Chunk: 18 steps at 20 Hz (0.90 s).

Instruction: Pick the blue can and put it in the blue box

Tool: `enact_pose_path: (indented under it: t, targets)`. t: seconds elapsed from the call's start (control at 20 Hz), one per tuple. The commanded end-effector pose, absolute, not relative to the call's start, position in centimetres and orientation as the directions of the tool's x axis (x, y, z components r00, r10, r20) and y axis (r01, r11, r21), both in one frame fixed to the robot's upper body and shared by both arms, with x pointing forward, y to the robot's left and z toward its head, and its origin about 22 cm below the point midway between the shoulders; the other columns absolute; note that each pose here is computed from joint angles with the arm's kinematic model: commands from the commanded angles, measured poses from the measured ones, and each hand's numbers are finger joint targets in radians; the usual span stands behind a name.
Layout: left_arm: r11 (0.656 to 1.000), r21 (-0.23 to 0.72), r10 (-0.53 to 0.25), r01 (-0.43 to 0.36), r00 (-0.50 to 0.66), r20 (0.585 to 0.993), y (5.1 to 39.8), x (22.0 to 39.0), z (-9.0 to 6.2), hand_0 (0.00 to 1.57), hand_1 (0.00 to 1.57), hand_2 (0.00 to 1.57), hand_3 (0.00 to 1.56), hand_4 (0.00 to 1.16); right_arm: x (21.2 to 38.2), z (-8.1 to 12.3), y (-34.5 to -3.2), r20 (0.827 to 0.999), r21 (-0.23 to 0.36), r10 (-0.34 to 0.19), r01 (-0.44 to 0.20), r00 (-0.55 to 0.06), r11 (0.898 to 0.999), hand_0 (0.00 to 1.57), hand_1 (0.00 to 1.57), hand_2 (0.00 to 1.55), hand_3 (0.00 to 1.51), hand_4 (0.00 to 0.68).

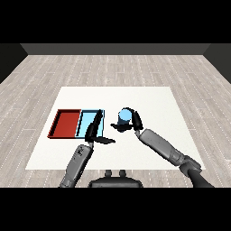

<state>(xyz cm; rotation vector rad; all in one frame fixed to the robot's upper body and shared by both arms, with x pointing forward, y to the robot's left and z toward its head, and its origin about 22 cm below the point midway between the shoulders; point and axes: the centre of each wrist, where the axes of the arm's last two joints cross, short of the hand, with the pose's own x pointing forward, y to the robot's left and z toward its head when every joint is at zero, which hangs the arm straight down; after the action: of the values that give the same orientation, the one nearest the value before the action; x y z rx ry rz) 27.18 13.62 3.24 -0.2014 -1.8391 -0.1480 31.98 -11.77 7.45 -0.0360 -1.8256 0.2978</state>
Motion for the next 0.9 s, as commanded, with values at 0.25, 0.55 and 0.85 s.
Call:
enact_pose_path:
  t: [0.25, 0.55, 0.85]
  targets:
    - [0.966, -0.01, 0.076, 0.258, -0.245, 0.967, 11.7, 27.6, 2.2, 0.0, 0.0, 0.0, 0.0, 0.0, 31.5, 9.9, -11.4, 0.923, -0.237, 0.189, -0.109, -0.334, 0.965, 1.45, 1.45, 1.44, 1.37, 0.588]
    - [0.966, -0.038, 0.104, 0.257, -0.248, 0.963, 12.9, 28.4, 3.0, 0.0, 0.0, 0.0, 0.0, 0.0, 29.0, 8.5, -11.1, 0.924, -0.23, 0.176, -0.127, -0.339, 0.965, 1.45, 1.45, 1.44, 1.38, 0.591]
    - [0.965, -0.013, 0.077, 0.261, -0.234, 0.969, 11.1, 27.8, 2.4, 0.0, 0.0, 0.0, 0.0, 0.0, 30.2, 11.3, -9.7, 0.926, -0.261, 0.209, -0.131, -0.315, 0.956, 1.48, 1.48, 1.45, 1.38, 0.57]
